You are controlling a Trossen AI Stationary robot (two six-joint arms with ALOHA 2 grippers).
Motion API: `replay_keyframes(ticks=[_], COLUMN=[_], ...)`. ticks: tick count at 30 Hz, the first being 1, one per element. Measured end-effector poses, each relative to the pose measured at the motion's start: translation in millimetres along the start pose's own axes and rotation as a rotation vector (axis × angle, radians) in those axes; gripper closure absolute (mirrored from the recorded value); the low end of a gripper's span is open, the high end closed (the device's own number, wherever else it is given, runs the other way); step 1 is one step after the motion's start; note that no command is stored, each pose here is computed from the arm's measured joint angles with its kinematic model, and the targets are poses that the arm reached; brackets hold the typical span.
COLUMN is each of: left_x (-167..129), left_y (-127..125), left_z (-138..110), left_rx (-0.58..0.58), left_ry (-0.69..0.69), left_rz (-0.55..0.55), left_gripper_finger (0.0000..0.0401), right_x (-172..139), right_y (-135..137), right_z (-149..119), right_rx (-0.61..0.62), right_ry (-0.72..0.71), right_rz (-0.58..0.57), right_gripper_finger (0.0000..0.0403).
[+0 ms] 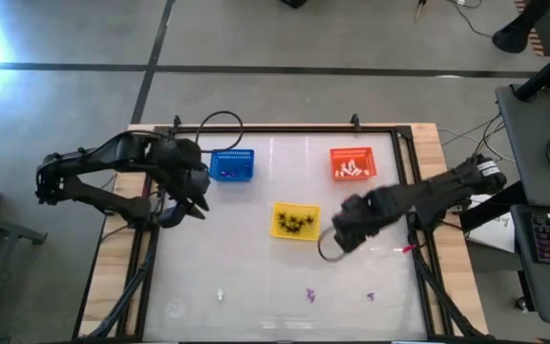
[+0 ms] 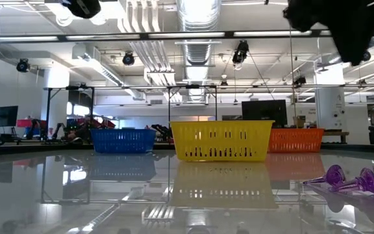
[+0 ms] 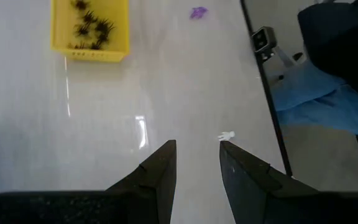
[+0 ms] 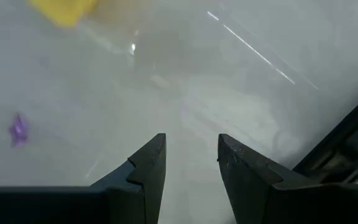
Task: Sort Halloween decoration
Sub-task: Put the purple witch hat toy into the blue bin
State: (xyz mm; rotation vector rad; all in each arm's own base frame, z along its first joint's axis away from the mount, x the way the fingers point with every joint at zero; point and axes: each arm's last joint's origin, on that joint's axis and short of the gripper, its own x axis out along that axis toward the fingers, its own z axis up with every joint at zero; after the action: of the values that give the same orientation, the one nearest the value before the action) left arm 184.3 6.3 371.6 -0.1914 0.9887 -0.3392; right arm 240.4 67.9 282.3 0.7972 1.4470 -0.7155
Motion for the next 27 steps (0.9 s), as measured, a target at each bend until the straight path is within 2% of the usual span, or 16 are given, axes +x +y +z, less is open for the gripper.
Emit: replay_keyframes(ticks=[9, 12, 15, 21, 27], left_x=[0.8, 3.3, 6.3, 17.5, 31.0], left_y=[-5.1, -4.3, -3.0, 1.4, 6.8], left_z=[2.6, 3.1, 1.7, -6.1, -14.8], left_rx=[0.024, 0.021, 0.017, -0.001, -0.024], left_ry=[-0.025, -0.013, -0.003, 0.038, 0.086], left_rz=[0.025, 0.025, 0.025, 0.022, 0.019], left_gripper_finger=[0.0296, 0.0296, 0.0296, 0.0296, 0.0296], right_x=[26.4, 39.8, 53.2, 74.2, 87.0], right_y=[28.7, 37.2, 47.5, 62.5, 71.1], right_z=[-64.3, -86.5, -106.6, -133.6, -146.8], right_rx=[0.063, 0.048, 0.01, 0.029, 0.12], right_ry=[0.014, 0.021, 0.022, 0.021, 0.024], right_rz=[-0.099, -0.135, -0.124, -0.079, -0.048], right_gripper_finger=[0.0266, 0.0266, 0.0266, 0.0266, 0.0266])
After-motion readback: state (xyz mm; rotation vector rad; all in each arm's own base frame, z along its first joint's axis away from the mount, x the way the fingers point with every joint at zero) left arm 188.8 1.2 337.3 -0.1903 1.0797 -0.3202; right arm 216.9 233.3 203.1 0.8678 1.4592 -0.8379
